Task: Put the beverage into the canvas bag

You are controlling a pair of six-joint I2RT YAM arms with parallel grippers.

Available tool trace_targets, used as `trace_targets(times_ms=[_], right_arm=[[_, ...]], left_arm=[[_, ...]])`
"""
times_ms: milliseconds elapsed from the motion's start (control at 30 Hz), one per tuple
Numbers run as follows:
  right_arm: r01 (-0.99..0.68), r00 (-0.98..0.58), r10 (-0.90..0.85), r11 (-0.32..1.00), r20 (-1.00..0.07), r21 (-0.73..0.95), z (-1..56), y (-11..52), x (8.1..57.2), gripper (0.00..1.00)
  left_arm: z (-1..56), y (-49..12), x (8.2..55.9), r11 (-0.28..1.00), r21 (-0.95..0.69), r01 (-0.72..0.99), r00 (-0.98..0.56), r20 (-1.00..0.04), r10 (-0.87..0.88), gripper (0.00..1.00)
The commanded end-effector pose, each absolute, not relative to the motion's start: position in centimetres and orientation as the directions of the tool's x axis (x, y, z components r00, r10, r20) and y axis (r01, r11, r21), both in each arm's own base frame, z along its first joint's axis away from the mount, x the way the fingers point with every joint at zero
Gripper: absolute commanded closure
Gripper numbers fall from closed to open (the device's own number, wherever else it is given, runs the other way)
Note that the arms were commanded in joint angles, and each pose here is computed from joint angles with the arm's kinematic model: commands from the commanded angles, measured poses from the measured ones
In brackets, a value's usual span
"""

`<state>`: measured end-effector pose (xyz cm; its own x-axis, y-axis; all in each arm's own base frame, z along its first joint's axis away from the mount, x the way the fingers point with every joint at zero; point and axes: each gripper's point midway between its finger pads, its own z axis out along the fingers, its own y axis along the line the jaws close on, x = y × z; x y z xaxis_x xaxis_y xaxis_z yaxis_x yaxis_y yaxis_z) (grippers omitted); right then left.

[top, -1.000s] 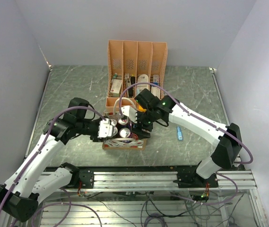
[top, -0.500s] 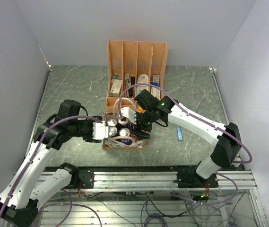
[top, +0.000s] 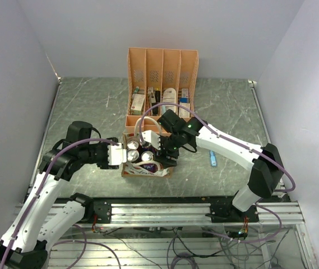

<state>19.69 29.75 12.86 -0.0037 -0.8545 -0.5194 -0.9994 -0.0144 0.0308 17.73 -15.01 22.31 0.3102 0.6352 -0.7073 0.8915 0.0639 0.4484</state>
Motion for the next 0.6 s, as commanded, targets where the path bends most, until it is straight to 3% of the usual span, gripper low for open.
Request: trace_targets(times_ms=[0, 133, 567], right_arm=[[-0.999, -0.006, -0.896, -0.011, -0.445, 0.035, 10.1, 28.5, 19.6, 0.55], [-0.999, -0.010, -0.897, -0.010, -0.443, 0.043, 9.6, 28.4, 19.4, 0.52], [-1.000, 0.004, -0.882, 0.000, -0.471, -0.009, 12.2, 28.5, 20.0, 0.29]], left_arm=[[23.3, -15.6, 17.9, 0.080, 0.456, 0.886, 0.326, -0.738, 0.591, 0.36], [23.3, -15.5, 17.9, 0.083, 0.456, 0.886, 0.325, -0.740, 0.589, 0.36], [23.2, -15.2, 17.7, 0.087, 0.451, 0.888, 0.316, -0.736, 0.598, 0.35]])
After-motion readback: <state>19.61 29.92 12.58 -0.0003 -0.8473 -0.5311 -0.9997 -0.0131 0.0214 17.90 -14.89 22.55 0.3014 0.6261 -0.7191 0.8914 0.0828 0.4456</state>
